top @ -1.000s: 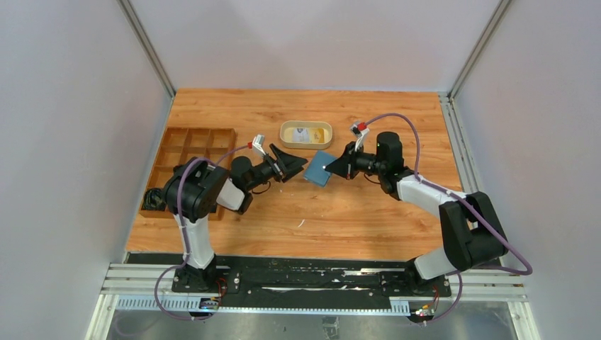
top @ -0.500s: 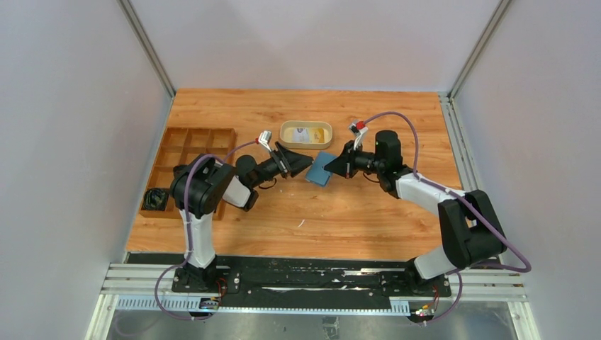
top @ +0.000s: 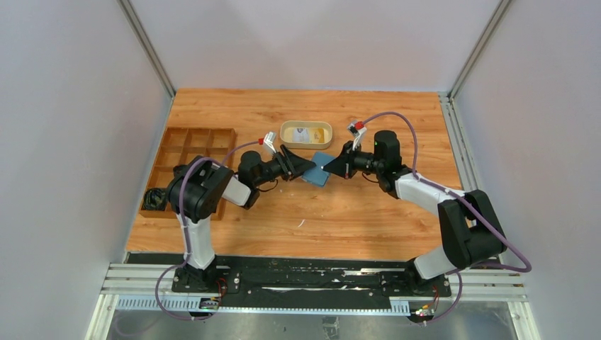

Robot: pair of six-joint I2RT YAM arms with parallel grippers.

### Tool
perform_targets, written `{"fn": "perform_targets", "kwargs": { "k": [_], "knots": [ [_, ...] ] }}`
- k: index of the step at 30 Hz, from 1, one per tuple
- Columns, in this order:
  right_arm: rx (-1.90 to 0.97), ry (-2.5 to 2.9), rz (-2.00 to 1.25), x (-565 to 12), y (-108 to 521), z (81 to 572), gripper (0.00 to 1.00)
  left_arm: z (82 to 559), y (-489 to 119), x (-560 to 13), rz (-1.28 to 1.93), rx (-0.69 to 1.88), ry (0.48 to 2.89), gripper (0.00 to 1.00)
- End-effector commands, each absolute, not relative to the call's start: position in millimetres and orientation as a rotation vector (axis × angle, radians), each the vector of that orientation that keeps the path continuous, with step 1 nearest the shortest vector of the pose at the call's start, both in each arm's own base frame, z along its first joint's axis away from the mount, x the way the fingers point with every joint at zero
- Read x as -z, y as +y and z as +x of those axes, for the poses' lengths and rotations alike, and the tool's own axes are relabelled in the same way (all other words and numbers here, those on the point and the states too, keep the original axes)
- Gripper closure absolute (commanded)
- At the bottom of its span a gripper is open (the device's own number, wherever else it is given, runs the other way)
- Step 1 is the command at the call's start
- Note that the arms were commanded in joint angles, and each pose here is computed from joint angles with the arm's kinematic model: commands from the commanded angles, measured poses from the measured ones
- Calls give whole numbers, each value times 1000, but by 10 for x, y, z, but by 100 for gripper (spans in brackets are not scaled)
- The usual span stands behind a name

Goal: Take the credit cards out of the card holder

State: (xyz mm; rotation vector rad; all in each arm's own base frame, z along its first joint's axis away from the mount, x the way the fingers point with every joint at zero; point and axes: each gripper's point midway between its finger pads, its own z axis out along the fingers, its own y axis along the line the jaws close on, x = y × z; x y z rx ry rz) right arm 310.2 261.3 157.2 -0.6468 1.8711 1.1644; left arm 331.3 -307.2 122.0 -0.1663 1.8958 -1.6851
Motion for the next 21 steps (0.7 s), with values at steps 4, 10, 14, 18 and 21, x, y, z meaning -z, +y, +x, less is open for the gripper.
{"fn": "perform_targets", "kwargs": {
  "k": [4,10,14,18,21],
  "knots": [
    [-1192,1815,-681,-1737,2692,3095,100,3289,-3148,-1515,-131,1843,1753,100],
    [-1265,1722,-726,-2013,2731,2951,100,3268,-3128,-1416,-154,1836,1770,100],
    [-1286,1623,-777,-2377,2712,2780,100,3285,-3110,-1296,-180,1798,1804,100],
    [-1303,1561,-824,-2624,2692,2636,100,3316,-3105,-1217,-200,1775,1823,100],
    [-1321,1535,-848,-2674,2684,2563,100,3336,-3103,-1192,-214,1770,1826,100]
  ]
}}
